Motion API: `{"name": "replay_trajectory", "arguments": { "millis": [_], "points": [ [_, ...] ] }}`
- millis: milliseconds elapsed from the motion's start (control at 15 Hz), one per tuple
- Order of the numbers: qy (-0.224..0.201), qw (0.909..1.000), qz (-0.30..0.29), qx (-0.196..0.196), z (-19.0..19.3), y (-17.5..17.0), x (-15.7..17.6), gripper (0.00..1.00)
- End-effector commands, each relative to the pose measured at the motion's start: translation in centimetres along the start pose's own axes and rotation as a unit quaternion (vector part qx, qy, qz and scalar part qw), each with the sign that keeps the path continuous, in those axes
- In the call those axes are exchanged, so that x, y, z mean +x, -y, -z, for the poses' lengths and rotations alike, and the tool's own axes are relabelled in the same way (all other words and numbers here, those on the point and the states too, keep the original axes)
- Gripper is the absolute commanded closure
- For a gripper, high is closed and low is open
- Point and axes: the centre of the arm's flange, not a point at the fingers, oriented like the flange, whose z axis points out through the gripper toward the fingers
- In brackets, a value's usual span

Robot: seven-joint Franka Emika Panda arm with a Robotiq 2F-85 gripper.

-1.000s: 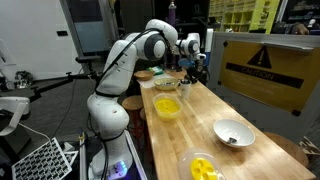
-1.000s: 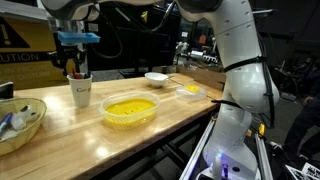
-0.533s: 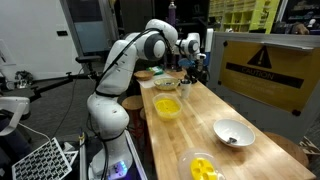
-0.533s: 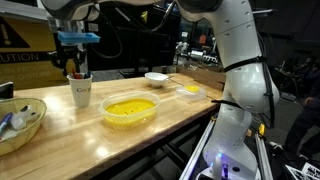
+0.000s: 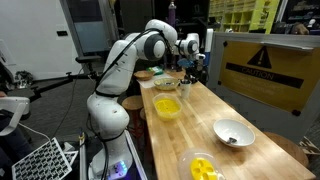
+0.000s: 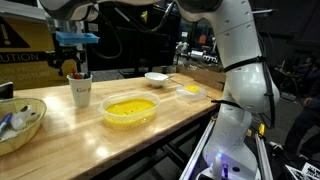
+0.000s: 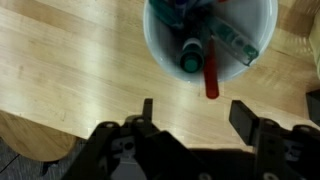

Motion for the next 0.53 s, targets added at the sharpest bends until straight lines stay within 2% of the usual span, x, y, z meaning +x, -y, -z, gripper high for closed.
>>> {"name": "replay_trajectory", "arguments": {
  "millis": [0, 267, 333, 467],
  "points": [
    [-0.009, 0.9998, -0.018, 0.008, -0.3, 1.6, -1.3, 0.00],
    [-0.022, 0.9989, -0.037, 0.020, -1.0, 2.8, -2.5, 0.00],
    [-0.014, 0.9996, -0.021, 0.012, -1.1, 2.7, -0.8, 0.00],
    [-0.016, 0.9994, -0.026, 0.014, -1.5, 3.1, -1.1, 0.00]
  ]
}}
